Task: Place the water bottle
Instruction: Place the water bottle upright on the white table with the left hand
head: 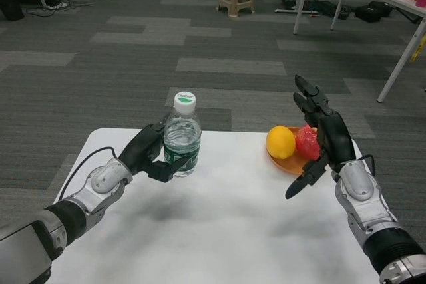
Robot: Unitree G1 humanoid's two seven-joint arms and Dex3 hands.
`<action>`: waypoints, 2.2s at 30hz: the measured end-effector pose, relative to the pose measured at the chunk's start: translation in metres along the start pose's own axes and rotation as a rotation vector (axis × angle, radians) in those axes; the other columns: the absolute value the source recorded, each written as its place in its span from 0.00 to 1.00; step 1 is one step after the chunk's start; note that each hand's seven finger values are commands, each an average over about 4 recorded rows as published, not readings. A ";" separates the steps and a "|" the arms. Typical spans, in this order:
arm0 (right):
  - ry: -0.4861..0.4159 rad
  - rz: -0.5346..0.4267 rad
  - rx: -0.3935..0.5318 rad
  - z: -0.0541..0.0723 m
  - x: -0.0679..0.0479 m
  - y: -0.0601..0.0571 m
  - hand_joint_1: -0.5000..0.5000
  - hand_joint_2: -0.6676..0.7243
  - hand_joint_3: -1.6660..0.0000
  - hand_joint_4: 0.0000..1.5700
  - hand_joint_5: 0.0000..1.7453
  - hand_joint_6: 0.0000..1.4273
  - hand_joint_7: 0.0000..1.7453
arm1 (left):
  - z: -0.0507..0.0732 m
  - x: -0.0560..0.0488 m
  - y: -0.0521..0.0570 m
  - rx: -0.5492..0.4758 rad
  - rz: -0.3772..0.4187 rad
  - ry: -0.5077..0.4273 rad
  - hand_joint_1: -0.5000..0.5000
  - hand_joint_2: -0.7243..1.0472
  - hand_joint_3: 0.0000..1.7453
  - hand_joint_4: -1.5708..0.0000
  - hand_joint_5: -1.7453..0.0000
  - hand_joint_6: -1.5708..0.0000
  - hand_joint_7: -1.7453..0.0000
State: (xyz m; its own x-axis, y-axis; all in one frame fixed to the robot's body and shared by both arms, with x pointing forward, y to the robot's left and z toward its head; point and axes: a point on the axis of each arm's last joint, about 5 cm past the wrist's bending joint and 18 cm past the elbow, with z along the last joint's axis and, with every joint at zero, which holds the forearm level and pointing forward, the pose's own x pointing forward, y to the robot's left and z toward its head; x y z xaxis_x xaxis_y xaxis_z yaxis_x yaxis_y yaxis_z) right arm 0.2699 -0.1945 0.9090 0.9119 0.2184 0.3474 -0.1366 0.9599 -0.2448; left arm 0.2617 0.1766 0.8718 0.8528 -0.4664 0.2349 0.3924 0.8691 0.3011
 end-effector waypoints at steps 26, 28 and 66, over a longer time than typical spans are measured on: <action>-0.004 0.063 -0.028 0.002 -0.001 0.003 0.00 0.86 0.90 0.00 0.00 0.00 0.04 | -0.035 -0.057 -0.046 -0.155 0.304 0.159 0.00 1.00 0.60 0.00 0.00 0.08 0.02; -0.003 0.065 -0.029 0.002 -0.001 0.003 0.00 0.86 0.90 0.00 0.00 0.00 0.04 | -0.036 -0.059 -0.046 -0.147 0.317 0.161 0.00 1.00 0.60 0.00 0.00 0.08 0.03; 0.026 0.068 -0.058 -0.001 -0.003 -0.003 0.00 0.86 0.93 0.00 0.00 0.00 0.04 | -0.039 -0.053 -0.038 -0.086 0.305 0.242 0.00 1.00 0.47 0.31 0.00 0.21 0.44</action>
State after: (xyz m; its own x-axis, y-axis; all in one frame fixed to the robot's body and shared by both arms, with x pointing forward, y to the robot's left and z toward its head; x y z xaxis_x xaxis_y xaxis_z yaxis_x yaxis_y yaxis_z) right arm 0.2682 -0.1985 0.9075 0.9111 0.2770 0.3053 -0.1762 0.9312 -0.3192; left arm 0.2148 0.1747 0.8122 0.9872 -0.1414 0.0737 0.1272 0.9771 0.1706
